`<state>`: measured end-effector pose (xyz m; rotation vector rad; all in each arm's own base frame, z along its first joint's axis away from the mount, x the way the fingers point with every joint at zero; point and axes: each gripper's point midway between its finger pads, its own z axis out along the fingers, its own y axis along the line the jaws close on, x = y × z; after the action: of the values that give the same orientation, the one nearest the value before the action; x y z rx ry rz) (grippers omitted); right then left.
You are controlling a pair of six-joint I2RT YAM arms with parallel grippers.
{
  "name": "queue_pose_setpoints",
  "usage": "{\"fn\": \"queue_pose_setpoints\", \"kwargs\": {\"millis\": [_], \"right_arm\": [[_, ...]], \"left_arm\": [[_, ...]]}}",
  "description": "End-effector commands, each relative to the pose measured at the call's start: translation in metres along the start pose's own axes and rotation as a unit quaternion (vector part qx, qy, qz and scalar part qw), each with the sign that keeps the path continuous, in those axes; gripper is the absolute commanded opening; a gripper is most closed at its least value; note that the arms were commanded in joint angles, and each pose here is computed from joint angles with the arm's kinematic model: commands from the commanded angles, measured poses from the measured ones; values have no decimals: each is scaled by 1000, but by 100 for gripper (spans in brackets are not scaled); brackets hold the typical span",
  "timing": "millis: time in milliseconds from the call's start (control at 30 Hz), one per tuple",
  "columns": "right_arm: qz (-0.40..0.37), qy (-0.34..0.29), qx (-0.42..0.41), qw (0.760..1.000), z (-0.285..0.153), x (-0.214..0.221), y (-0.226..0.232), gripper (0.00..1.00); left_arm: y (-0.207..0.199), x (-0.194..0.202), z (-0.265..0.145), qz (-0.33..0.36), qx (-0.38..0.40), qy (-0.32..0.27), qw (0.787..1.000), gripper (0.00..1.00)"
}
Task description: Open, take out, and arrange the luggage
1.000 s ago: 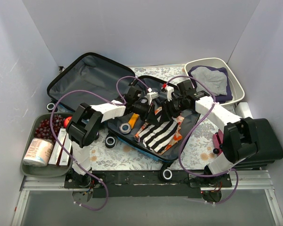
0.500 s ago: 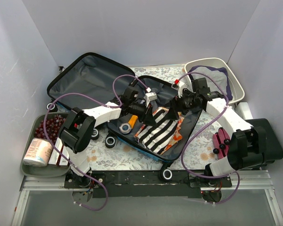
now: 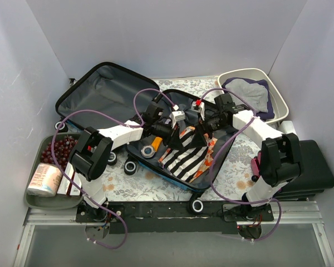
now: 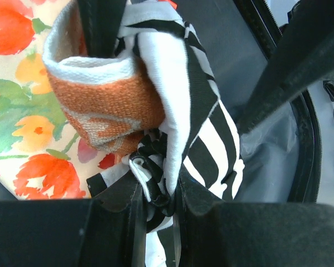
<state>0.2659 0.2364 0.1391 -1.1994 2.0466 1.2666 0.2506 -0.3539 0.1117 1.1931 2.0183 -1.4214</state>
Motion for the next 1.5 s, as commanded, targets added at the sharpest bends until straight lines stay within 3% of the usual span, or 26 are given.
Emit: {"fn": "queue_pose_setpoints", "kwargs": {"millis": [0, 233, 433, 500, 533, 567, 633, 667, 767, 800, 900, 1033, 1200, 1267, 1333, 1467], "right_arm": [[-35, 1, -55, 998, 0, -5, 27, 95], [-63, 42, -48, 996, 3, 10, 39, 82], [-63, 33, -32, 997, 13, 1, 31, 75], [-65, 35, -35, 997, 19, -2, 32, 67], [-62, 45, -25, 997, 21, 0, 28, 58], [-63, 51, -13, 997, 24, 2, 25, 48], [-55, 69, 35, 995, 22, 7, 13, 31], [-52, 78, 52, 994, 21, 10, 9, 29], [-47, 92, 99, 990, 15, 11, -2, 17], [-49, 94, 114, 988, 12, 10, -5, 16], [-55, 99, 156, 981, 7, 8, -11, 17], [-73, 113, 249, 959, -3, 8, -28, 1], [-97, 128, 320, 934, -9, 7, -30, 1], [-110, 128, 377, 911, -20, 0, -39, 1], [-119, 114, 423, 891, -33, -11, -41, 1], [-134, 72, 448, 881, -35, -24, -37, 1]], "left_arm": [[-19, -11, -7, 18, 24, -6, 1000, 0], [-16, -16, -6, 15, 15, -8, 1000, 0], [-17, -20, -7, 14, 13, -12, 1000, 0], [-13, -22, -7, 9, 0, -15, 1000, 13], [-14, -24, -8, 6, -1, -16, 1000, 26], [-15, -24, -8, 4, 0, -16, 1000, 50], [-19, -27, -11, 10, 0, -21, 1000, 62], [-20, -29, -12, 12, -2, -26, 1000, 72], [-23, -36, -21, 21, -33, -40, 998, 87], [-27, -37, -27, 25, -43, -46, 998, 98], [-27, -39, -37, 27, -76, -58, 995, 98], [-31, -43, -56, 26, -128, -85, 988, 98], [-41, -44, -71, 31, -153, -105, 982, 98], [-49, -46, -78, 37, -156, -116, 980, 98], [-54, -48, -82, 43, -157, -124, 979, 98], [-61, -51, -88, 44, -160, -136, 977, 98]]}}
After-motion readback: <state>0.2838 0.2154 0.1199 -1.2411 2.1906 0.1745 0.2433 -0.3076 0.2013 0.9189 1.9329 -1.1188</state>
